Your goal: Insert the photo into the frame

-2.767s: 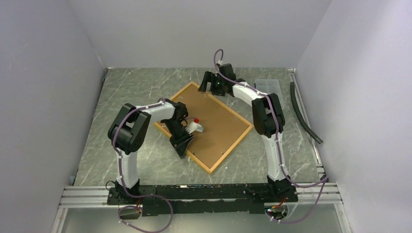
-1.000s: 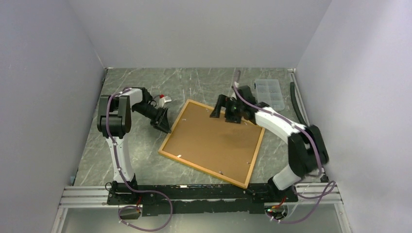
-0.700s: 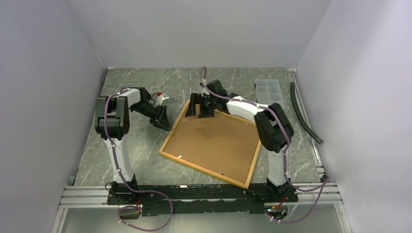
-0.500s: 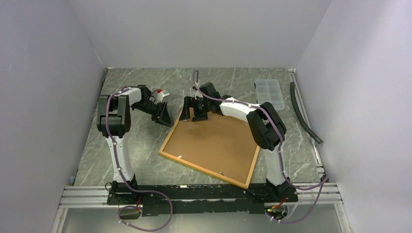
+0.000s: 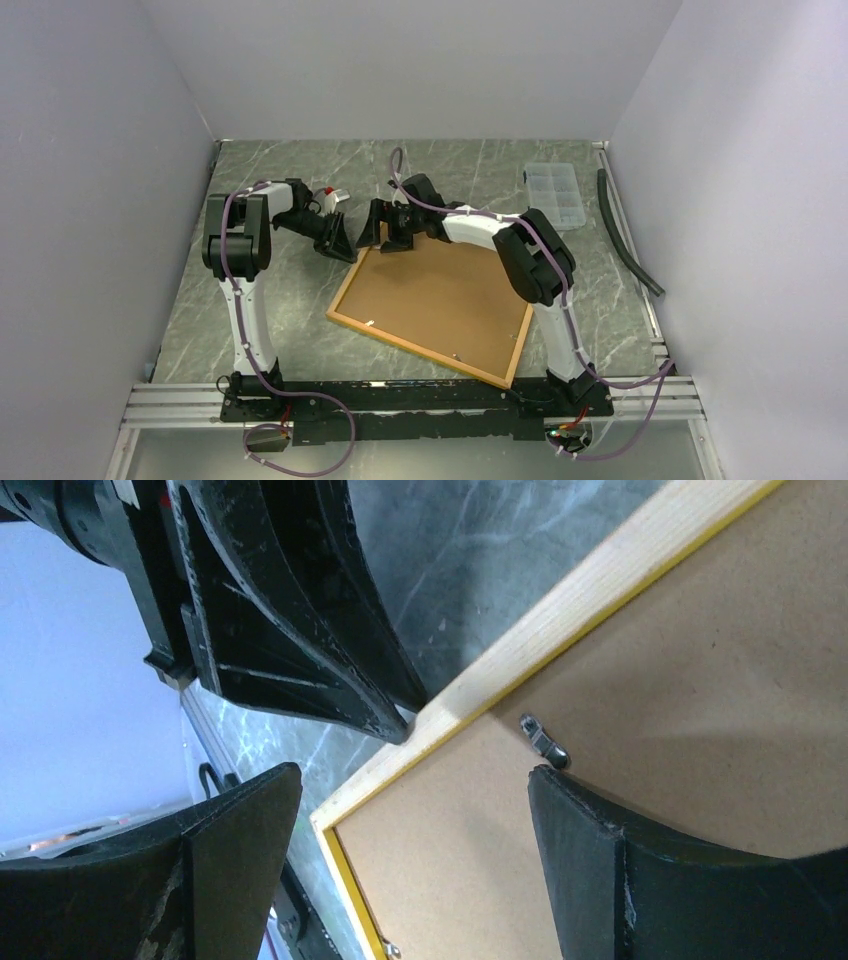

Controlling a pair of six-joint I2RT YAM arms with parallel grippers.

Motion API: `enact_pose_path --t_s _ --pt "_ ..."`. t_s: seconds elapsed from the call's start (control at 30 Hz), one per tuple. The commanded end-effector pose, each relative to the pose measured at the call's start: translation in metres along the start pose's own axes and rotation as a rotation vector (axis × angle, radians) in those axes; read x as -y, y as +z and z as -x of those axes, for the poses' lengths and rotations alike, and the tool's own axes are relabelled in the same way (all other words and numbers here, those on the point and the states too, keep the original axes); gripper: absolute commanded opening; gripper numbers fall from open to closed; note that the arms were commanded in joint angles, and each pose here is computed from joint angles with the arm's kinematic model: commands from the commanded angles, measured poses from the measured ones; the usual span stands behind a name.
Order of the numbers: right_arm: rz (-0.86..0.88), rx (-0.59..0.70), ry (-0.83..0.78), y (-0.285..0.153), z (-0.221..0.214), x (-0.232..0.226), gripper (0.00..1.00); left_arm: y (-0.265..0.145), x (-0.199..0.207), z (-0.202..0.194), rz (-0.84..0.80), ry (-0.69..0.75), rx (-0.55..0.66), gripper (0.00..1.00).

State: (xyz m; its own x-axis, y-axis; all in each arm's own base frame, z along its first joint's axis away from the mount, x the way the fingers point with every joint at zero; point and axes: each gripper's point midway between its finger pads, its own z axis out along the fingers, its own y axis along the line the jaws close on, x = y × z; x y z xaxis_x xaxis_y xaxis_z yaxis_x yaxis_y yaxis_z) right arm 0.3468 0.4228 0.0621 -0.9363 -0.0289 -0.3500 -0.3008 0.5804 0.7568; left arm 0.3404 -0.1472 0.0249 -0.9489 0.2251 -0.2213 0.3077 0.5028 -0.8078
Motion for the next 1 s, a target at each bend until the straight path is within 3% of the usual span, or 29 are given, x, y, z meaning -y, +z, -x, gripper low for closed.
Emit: enact_pose_path --t_s 0.0,0.97 --pt "-0.004 0.047 -0.014 0.01 0.015 -0.001 0.88 0.002 0.003 0.004 -0.032 0.014 0.015 0.28" --pt "0.001 0.032 -0.014 0.025 0.017 -0.001 0.88 0.001 0.006 0.002 -0.046 0.028 0.01 0.24"
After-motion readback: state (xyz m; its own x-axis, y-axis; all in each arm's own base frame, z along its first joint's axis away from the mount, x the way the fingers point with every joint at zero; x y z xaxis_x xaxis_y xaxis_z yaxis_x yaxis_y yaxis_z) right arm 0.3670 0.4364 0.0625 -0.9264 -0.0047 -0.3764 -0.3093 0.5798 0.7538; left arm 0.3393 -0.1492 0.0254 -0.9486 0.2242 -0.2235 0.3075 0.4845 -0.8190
